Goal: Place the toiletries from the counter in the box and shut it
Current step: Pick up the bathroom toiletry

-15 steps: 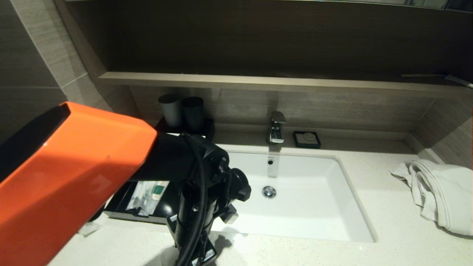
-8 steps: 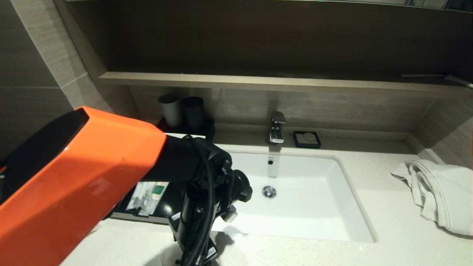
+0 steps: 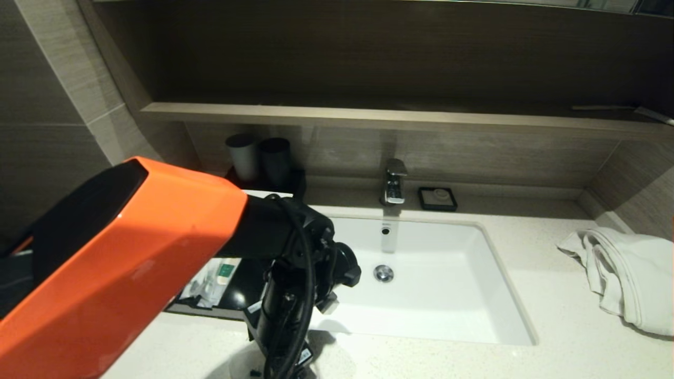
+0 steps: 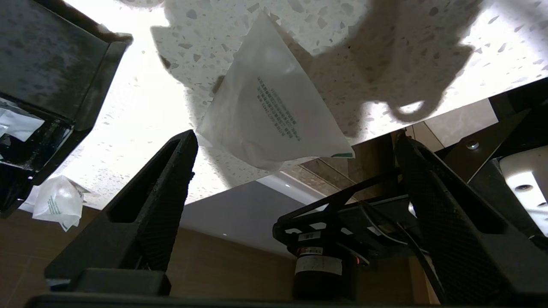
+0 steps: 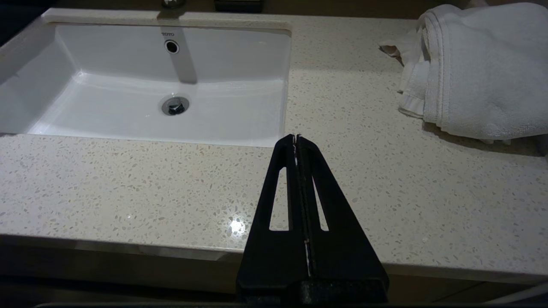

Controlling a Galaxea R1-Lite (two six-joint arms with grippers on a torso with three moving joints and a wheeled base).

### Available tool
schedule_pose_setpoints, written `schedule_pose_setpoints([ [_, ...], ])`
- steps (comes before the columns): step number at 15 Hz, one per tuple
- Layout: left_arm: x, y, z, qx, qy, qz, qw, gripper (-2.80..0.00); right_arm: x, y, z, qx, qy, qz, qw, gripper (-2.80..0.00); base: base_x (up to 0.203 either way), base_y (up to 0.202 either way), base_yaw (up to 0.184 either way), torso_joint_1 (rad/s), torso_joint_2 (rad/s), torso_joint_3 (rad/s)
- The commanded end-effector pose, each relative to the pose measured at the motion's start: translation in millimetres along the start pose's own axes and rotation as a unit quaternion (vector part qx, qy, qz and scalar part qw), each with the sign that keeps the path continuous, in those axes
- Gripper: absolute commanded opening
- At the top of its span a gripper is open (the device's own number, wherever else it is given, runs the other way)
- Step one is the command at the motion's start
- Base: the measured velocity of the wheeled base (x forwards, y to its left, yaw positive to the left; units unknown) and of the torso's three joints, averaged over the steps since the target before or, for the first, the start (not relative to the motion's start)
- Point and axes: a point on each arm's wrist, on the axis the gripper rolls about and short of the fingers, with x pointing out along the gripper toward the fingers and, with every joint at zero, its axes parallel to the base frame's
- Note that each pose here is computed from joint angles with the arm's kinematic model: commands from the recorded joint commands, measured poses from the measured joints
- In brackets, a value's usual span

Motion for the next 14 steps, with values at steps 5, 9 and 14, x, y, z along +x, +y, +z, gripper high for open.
schedule_pose_setpoints([
  [5,1.9,0.7,-1.3,-0.001,0.013,0.0,0.9999,0.0,0.0,0.0,0.0,0.0,0.0,0.0,1.0,-2.8,0.0,0.0,0.0,0.0,0.0,0.0],
  [9,6.4,2.4,-0.4,-0.01,0.022,0.017,0.9996,0.0,0.0,0.0,0.0,0.0,0.0,0.0,1.0,-2.8,0.0,0.0,0.0,0.0,0.0,0.0],
  [14,14.6,3.9,5.4,-0.013,0.028,0.016,0.9994,0.0,0.0,0.0,0.0,0.0,0.0,0.0,1.0,-2.8,0.0,0.0,0.0,0.0,0.0,0.0],
])
